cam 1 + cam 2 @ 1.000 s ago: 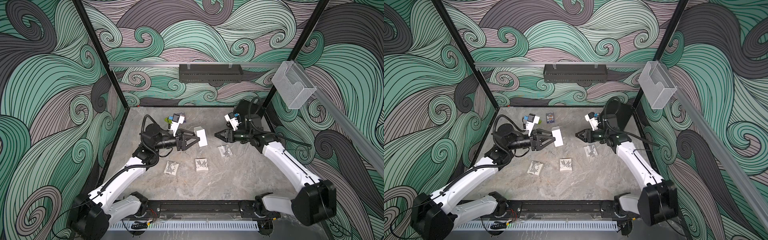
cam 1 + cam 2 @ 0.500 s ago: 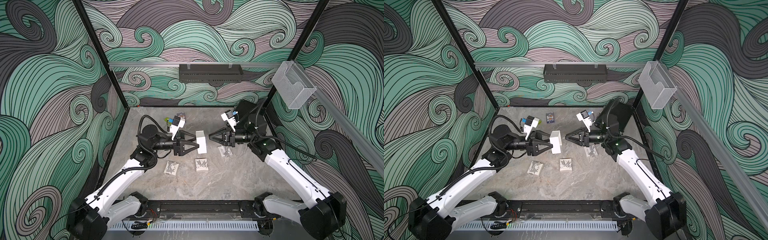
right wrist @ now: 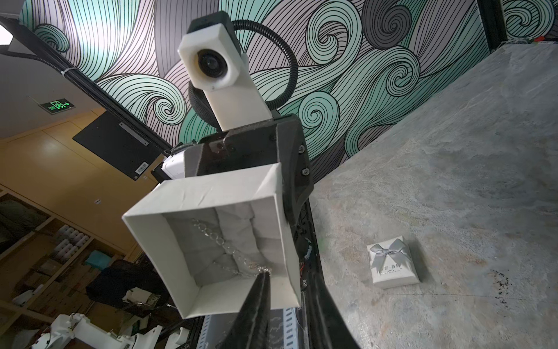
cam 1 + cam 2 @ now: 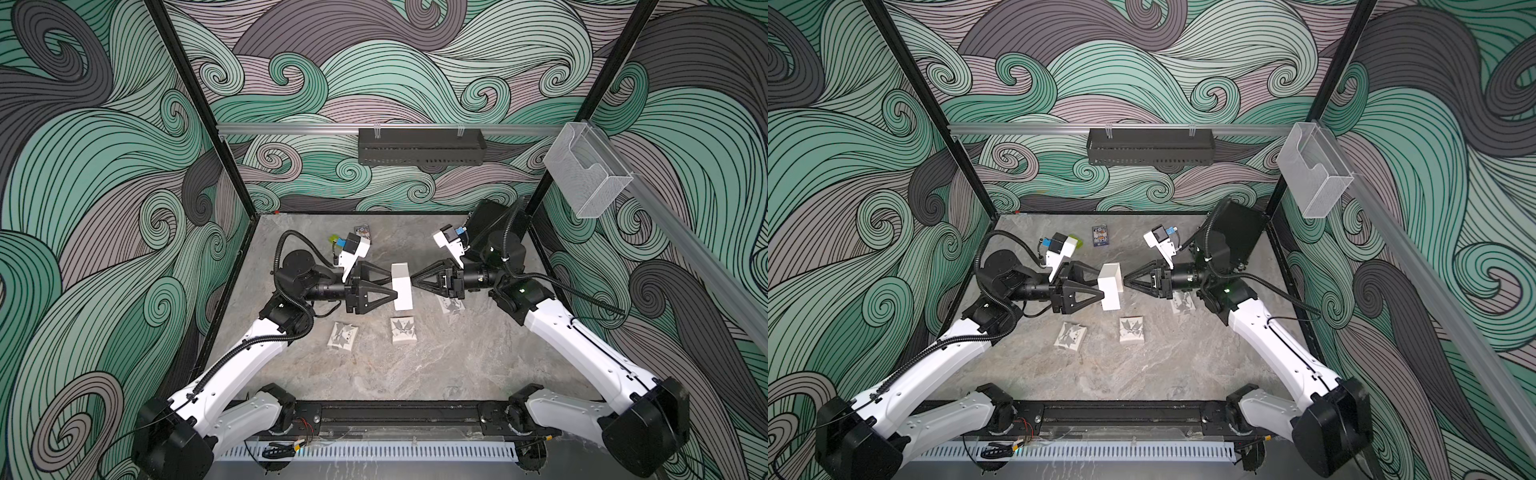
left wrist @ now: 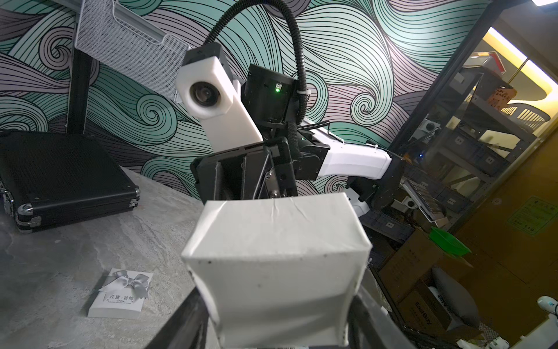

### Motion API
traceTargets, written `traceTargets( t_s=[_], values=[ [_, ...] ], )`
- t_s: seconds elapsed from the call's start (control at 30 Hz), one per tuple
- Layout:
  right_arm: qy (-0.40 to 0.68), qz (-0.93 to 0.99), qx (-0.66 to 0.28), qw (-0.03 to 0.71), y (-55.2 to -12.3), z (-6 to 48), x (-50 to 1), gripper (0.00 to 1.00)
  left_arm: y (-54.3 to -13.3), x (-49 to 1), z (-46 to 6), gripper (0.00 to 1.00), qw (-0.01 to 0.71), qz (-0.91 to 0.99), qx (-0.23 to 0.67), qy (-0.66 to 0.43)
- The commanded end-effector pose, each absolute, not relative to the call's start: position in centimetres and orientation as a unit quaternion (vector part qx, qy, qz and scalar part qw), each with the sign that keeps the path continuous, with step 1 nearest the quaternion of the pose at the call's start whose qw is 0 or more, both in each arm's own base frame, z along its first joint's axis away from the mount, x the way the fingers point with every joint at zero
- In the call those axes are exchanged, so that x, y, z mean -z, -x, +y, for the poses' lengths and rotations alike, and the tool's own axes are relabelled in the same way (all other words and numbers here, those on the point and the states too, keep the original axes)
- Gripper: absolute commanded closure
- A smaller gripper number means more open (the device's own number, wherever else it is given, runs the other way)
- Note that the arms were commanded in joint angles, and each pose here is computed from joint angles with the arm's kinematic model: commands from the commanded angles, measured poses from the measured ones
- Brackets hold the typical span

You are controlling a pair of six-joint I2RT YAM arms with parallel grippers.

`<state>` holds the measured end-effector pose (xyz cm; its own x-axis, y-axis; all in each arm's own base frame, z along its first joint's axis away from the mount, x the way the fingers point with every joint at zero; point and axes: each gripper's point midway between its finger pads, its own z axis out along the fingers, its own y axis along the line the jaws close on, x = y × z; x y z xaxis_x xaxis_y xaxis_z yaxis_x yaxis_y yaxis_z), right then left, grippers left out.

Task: Take the necklace out of the lift-off lid jewelry box
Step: Place the jewelry box at the center of the board.

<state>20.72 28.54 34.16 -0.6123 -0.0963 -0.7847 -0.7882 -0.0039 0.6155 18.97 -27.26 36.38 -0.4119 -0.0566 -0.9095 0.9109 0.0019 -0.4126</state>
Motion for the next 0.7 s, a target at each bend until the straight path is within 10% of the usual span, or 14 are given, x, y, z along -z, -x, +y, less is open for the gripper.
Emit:
traceTargets(
  t_s=[0.0,0.53,0.67],
  values=[
    [0.356,0.634,-0.628,0.276,-20.1,29.1,-34.5,0.75,-18.1,-39.1,-26.8,0.56,0.437,0.545,0.599,-0.393],
    [0.362,0.631,-0.634,0.263,-19.9,30.3,-34.1,0.95,-18.0,-38.9,-26.7,0.55,0.441,0.540,0.597,-0.397],
    [0.359,0.638,-0.627,0.267,-20.0,30.2,-33.9,1.00,-18.1,-38.4,-26.8,0.36,0.435,0.544,0.595,-0.402]
  ],
)
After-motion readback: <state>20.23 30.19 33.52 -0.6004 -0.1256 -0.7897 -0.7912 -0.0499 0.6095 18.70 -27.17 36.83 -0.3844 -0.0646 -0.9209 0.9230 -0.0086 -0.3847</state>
